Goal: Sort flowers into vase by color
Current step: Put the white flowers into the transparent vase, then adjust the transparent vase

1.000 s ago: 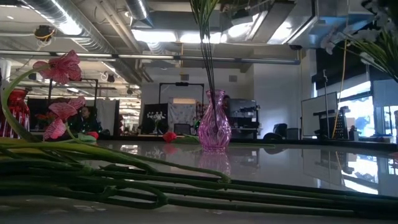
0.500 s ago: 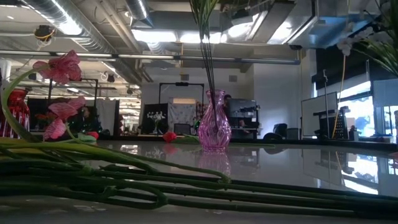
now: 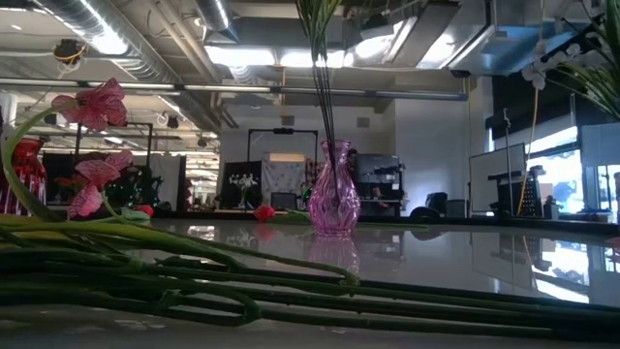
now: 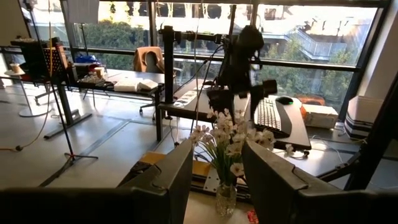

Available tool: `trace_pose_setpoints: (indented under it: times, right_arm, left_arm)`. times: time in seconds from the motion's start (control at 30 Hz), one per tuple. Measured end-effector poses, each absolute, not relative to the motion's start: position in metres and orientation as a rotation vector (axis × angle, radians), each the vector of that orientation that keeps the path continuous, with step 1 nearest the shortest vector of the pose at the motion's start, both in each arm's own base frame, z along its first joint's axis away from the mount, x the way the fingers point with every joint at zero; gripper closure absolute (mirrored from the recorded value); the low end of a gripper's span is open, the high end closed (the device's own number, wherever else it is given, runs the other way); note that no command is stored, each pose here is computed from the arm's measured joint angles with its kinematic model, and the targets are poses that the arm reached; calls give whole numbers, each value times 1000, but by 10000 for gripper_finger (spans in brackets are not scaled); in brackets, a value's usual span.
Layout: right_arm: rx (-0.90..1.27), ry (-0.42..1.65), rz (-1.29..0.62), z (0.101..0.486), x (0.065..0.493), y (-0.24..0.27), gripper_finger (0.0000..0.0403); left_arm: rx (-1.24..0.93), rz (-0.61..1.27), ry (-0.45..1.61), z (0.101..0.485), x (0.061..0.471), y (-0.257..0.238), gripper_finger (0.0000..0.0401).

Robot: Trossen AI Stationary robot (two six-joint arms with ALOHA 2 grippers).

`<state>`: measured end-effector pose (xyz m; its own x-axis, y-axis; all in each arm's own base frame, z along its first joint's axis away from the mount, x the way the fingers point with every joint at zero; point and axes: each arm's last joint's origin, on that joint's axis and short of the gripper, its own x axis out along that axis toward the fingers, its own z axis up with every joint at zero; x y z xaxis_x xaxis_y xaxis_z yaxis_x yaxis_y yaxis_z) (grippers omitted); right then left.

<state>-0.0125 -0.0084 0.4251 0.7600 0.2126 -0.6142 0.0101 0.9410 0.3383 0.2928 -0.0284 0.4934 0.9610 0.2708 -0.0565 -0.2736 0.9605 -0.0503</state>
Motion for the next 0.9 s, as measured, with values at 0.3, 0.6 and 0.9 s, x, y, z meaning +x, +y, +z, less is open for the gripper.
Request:
trace_pose_setpoints:
  times: [0.3, 0.6, 0.9]
  right_arm:
    - [254, 672, 45, 426, -11, -11, 194]
    - [155, 706, -299, 399, 18, -7, 194]
    - [67, 736, -418, 425, 72, 12, 194]
  left_arm:
    - [-58, 276, 50, 493, 293, -28, 263]
    - [-58, 276, 50, 493, 293, -28, 263]
    - [-58, 279, 50, 493, 293, -28, 263]
